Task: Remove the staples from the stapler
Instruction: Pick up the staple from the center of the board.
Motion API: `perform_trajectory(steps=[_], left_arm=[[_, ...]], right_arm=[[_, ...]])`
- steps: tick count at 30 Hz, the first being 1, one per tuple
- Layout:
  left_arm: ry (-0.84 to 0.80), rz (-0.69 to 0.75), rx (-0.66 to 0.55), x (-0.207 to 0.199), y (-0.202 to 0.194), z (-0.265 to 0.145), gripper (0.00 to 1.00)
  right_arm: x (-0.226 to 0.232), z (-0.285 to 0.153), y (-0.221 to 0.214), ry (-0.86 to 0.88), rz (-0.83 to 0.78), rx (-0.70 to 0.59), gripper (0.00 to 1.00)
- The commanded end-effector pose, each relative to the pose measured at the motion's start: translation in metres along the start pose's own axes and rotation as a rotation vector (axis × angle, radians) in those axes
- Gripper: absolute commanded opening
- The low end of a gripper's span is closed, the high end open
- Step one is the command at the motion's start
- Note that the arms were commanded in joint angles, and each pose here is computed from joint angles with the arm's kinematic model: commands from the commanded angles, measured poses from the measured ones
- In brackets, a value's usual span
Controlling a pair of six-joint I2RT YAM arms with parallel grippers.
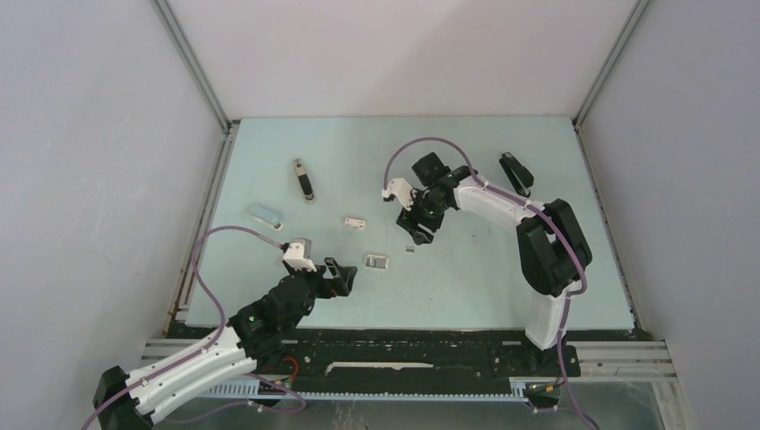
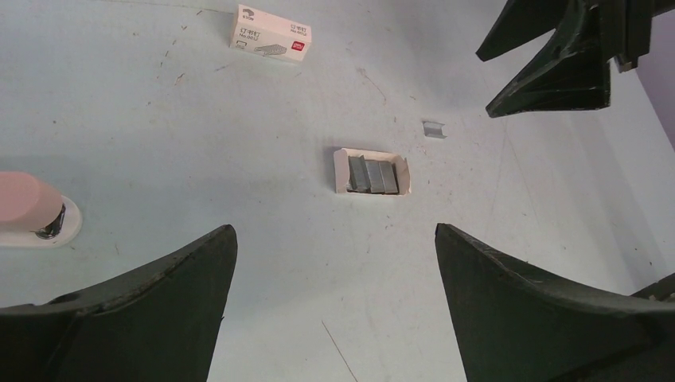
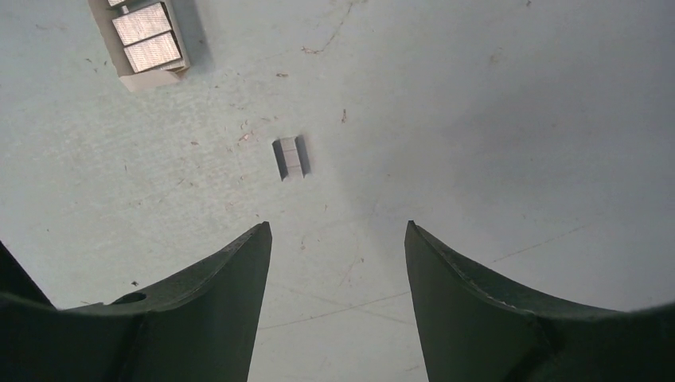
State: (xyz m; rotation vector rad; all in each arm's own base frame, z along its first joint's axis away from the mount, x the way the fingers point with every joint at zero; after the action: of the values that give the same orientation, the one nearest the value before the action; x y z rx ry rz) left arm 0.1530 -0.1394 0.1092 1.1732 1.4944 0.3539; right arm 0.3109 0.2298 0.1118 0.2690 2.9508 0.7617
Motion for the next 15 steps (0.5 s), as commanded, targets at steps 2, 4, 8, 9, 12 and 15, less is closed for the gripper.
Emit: perform_trajectory(steps=[2,4,8,9,12,15], left_arm=[[0.004,-0.025,-0.019,0.002,0.0,0.002,1.0],[0.004,-0.027,-0.021,0.002,0.001,0.001,1.0],[0.008,-0.028,-0.018,0.003,0.0,0.001,1.0],[0.009,-0.03,-0.017,0.004,-0.001,0.001,1.0],[0.012,-0.034,-0.018,0.005,-0.001,0.0,1.0],[0.012,-0.04,-0.022,0.006,-0.001,-0.001,1.0]], right_arm=[[0.008,0.011,0.016,0.018,-0.033,0.025,0.71],[0.015,0.019,0.018,0.031,-0.049,0.038,0.71],[0.022,0.034,0.022,0.041,-0.048,0.065,0.7],[0.023,0.038,0.022,0.041,-0.049,0.076,0.69],[0.024,0.046,0.022,0.028,-0.053,0.101,0.68],[0.023,0.049,0.023,0.014,-0.055,0.117,0.65]])
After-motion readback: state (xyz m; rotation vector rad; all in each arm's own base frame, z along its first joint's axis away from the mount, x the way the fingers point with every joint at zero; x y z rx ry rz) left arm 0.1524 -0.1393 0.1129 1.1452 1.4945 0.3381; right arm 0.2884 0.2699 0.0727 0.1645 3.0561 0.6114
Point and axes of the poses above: each gripper's point midway between its finger pads, its own z axis out along the fingers, its own x axis along the line the jaws close on, y = z × x, the point moved 5 cm from there along -z, back along the fingers, and after that the axes turned 9 degrees about -z, right-handed, at the moved point
